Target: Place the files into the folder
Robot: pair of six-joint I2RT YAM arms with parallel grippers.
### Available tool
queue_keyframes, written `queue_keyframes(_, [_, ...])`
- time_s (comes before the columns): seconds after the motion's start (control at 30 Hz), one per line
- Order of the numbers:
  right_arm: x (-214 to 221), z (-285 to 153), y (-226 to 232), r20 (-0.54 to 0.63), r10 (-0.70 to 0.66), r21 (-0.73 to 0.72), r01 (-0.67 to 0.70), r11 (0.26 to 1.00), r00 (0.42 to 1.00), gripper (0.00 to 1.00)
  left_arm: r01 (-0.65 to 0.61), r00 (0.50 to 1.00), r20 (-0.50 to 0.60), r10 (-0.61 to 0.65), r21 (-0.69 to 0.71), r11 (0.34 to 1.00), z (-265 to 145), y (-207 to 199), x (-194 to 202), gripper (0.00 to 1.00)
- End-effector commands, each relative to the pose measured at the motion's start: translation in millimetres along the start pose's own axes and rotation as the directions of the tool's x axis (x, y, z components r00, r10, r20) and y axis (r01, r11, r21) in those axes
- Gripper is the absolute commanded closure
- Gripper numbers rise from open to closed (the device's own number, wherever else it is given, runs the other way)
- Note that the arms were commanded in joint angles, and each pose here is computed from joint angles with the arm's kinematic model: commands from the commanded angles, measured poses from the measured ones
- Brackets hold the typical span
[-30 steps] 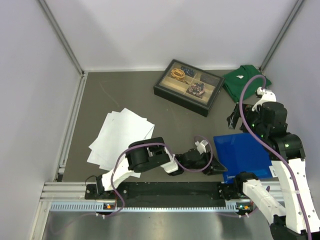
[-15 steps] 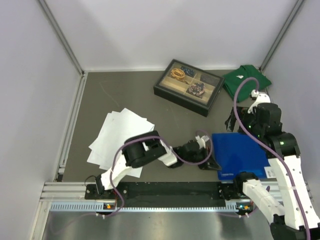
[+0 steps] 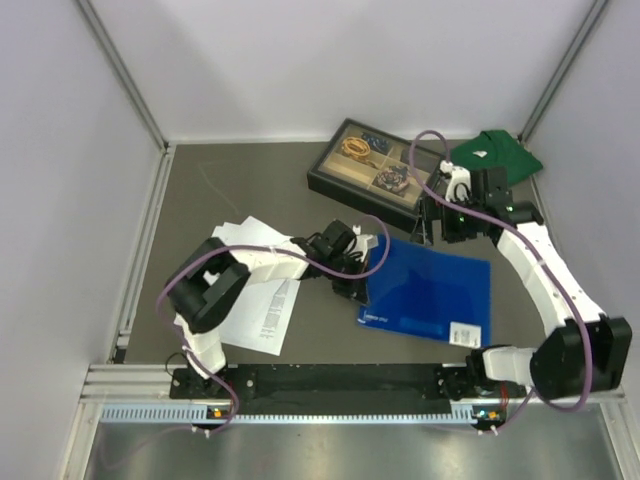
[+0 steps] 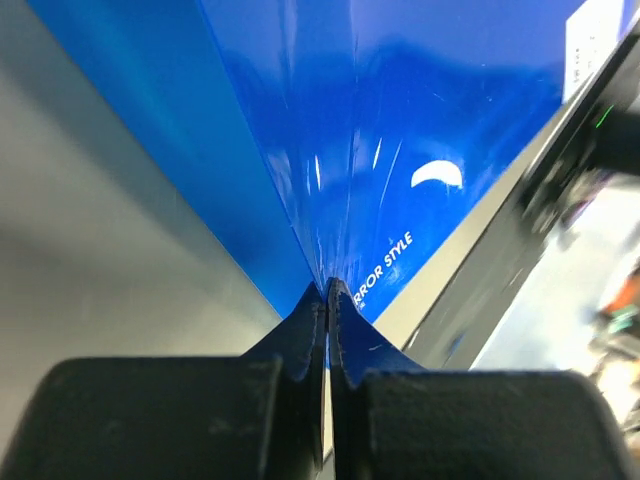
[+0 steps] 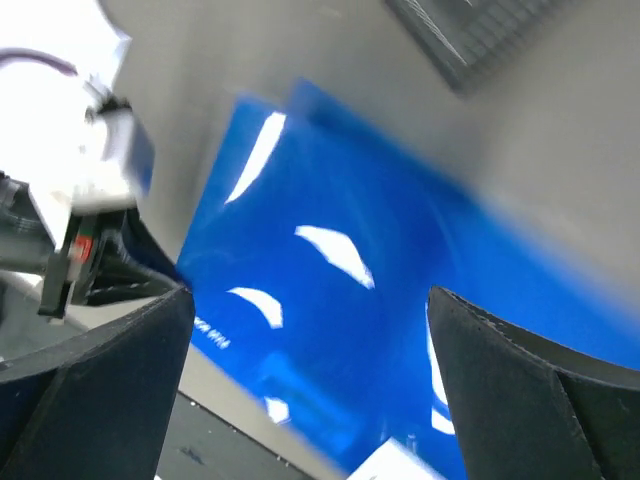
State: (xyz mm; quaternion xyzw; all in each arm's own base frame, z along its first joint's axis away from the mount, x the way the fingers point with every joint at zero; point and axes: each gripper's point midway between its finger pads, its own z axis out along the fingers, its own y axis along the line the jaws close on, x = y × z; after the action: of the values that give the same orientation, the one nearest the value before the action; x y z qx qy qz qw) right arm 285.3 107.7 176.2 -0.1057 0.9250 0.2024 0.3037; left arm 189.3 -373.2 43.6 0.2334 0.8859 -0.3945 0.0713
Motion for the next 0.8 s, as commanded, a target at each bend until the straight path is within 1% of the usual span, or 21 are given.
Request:
queue_keyframes(0.0, [-47.7, 4.9, 49.1, 0.132, -0.191, -0.323, 0.225, 0.919, 0.973, 0.01, -0.228, 0.968, -0.134, 0.213, -0.104, 0.968, -47.9, 13.4, 41.3, 1.00])
queue_keyframes(0.03, [-48.3, 7.7, 51.9, 0.153, -0.238, -0.352, 0.278, 0.894, 0.959, 0.01, -0.253, 0.962, -0.134, 0.238, -0.112, 0.961, -53.7, 13.1, 42.9, 1.00])
queue_keyframes(0.1, [-44.9, 12.4, 53.4, 0.163, -0.278, -0.381, 0.320, 0.868, 0.947, 0.01, -0.277, 0.959, -0.101, 0.263, -0.164, 0.947, -65.1, 16.2, 39.4, 1.00])
queue_keyframes(0.23, [-34.2, 26.4, 57.6, 0.138, -0.274, -0.462, 0.307, 0.832, 0.952, 0.04, -0.285, 0.957, -0.096, 0.273, -0.143, 0.948, -72.5, 8.1, 40.2, 1.00])
queue_keyframes(0.3, [-29.1, 30.6, 62.0, 0.133, -0.259, -0.503, 0.290, 0.814, 0.957, 0.05, -0.296, 0.953, -0.118, 0.280, -0.156, 0.942, -74.7, 9.6, 40.5, 1.00])
queue_keyframes(0.4, [-24.4, 37.2, 64.1, 0.124, -0.259, -0.526, 0.285, 0.801, 0.958, 0.06, -0.317, 0.945, -0.133, 0.298, -0.164, 0.934, -79.0, 9.8, 39.5, 1.00])
queue_keyframes(0.47, [-23.2, 40.9, 63.2, 0.124, -0.265, -0.528, 0.290, 0.798, 0.956, 0.07, -0.331, 0.942, -0.124, 0.313, -0.165, 0.929, -83.6, 7.3, 36.2, 1.00])
queue_keyframes(0.57, [-18.5, 45.0, 67.4, 0.124, -0.278, -0.569, 0.298, 0.767, 0.953, 0.10, -0.359, 0.931, -0.124, 0.342, -0.161, 0.919, -90.4, 3.5, 32.2, 1.00])
queue_keyframes(0.6, [-16.5, 42.2, 72.3, 0.129, -0.282, -0.603, 0.301, 0.739, 0.951, 0.11, -0.373, 0.925, -0.137, 0.354, -0.155, 0.915, -93.1, 2.7, 33.6, 1.00])
queue_keyframes(0.63, [-17.0, 42.6, 73.9, 0.133, -0.283, -0.615, 0.303, 0.728, 0.950, 0.11, -0.381, 0.922, -0.135, 0.363, -0.153, 0.912, -94.9, 1.1, 32.3, 1.00])
queue_keyframes(0.77, [-16.6, 52.2, 73.3, 0.146, -0.284, -0.632, 0.310, 0.710, 0.948, 0.12, -0.414, 0.909, -0.117, 0.399, -0.147, 0.898, -105.4, -6.8, 24.4, 1.00])
